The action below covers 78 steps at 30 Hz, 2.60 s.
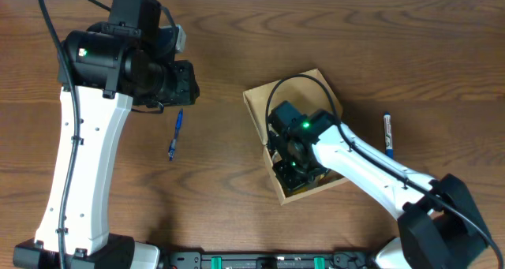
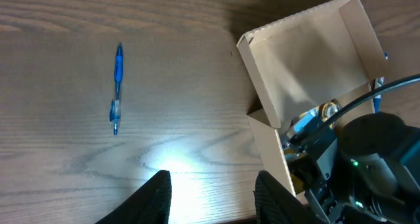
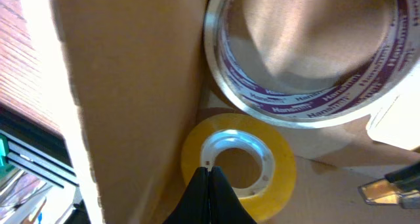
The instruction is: Pack container
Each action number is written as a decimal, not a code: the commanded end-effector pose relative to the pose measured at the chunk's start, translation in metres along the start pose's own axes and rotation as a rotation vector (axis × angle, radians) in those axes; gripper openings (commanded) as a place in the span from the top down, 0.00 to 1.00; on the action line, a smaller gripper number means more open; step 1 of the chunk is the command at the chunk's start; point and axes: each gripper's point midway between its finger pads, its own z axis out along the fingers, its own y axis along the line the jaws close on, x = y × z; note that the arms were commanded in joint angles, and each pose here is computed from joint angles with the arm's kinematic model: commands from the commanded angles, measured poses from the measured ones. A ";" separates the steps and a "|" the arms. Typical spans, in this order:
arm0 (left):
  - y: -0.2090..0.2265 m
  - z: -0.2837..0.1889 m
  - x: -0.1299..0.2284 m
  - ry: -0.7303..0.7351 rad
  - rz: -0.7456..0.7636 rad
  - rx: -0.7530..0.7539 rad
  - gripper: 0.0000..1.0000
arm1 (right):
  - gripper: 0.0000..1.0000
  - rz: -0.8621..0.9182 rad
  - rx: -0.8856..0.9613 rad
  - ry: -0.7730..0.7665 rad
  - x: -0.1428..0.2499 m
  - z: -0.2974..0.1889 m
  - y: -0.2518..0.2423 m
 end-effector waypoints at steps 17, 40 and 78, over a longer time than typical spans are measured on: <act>0.000 -0.004 0.000 -0.014 0.014 -0.005 0.57 | 0.98 0.046 -0.007 0.020 0.004 0.004 0.004; 0.000 -0.004 0.000 -0.015 0.013 -0.004 0.57 | 0.98 0.073 0.010 -0.084 0.012 -0.035 0.006; 0.002 -0.004 0.005 0.006 0.010 -0.010 0.58 | 0.96 0.213 0.164 -0.199 -0.011 -0.048 -0.051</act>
